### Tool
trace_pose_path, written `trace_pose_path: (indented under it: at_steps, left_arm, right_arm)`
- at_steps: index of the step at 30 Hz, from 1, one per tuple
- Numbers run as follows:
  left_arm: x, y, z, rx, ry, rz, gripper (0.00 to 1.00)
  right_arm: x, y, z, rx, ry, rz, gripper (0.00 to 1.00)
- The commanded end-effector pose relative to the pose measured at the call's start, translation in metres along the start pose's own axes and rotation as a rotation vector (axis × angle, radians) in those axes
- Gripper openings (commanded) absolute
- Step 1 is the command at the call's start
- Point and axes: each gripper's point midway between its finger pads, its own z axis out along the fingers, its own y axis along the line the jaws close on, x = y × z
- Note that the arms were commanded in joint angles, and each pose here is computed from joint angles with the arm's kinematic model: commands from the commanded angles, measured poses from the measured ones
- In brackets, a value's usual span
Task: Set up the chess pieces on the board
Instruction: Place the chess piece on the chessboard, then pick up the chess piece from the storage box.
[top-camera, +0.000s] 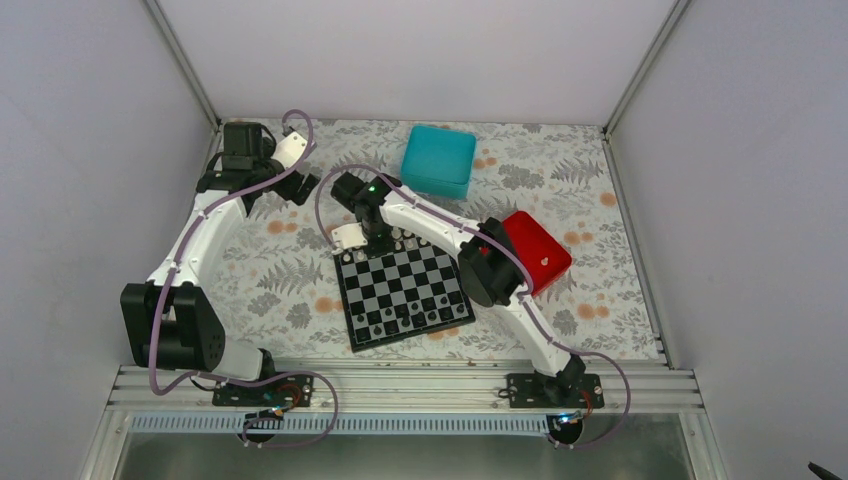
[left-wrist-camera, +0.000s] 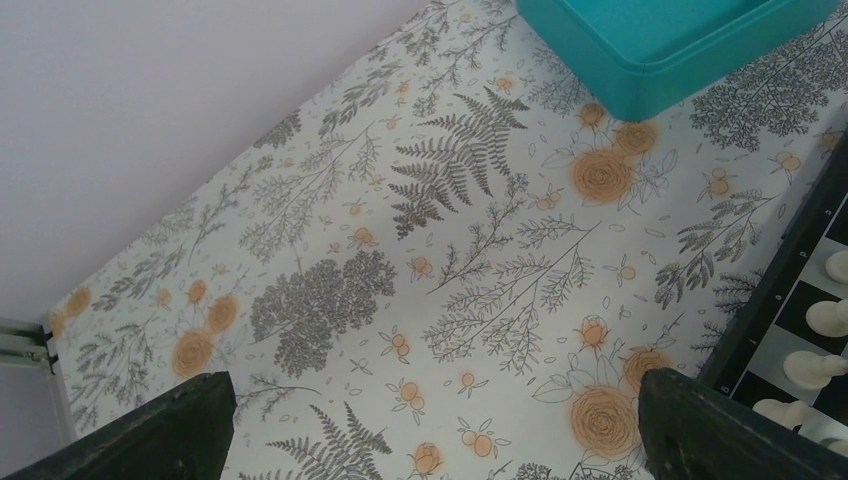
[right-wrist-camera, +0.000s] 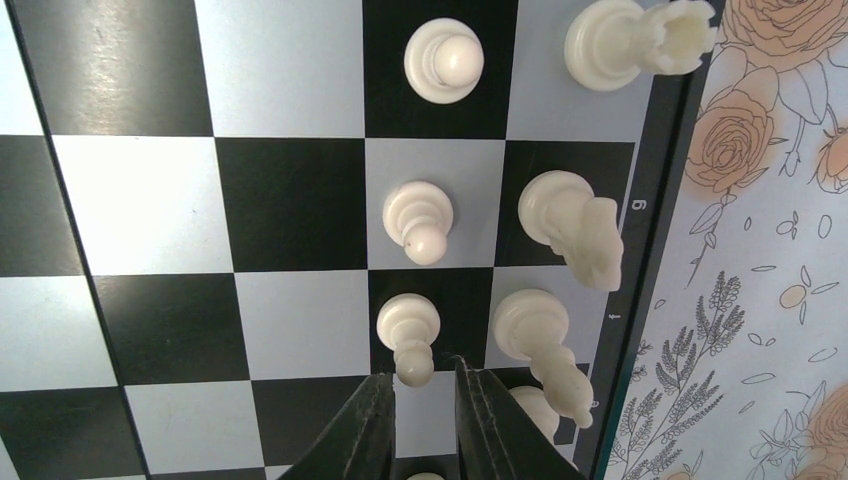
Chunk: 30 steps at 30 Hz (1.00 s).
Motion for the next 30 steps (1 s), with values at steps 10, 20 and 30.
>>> trace_pose_path:
  at_steps: [10, 20, 30]
  left_arm:
    - [-0.009, 0.002, -0.014, -0.026, -0.037, 0.017, 1.00]
    - [-0.007, 0.007, -0.014, -0.051, -0.031, 0.015, 1.00]
    - [-0.006, 0.006, -0.007, -0.032, -0.024, 0.009, 1.00]
  right_arm:
    - [0.046, 0.020, -0.102, 0.069, -0.011, 0.140, 0.28]
    - [0.246, 0.052, -0.146, 0.067, 0.007, 0.599, 0.36]
    - [0.345, 0.122, -0.082, 0.001, 0.226, 0.802, 0.40]
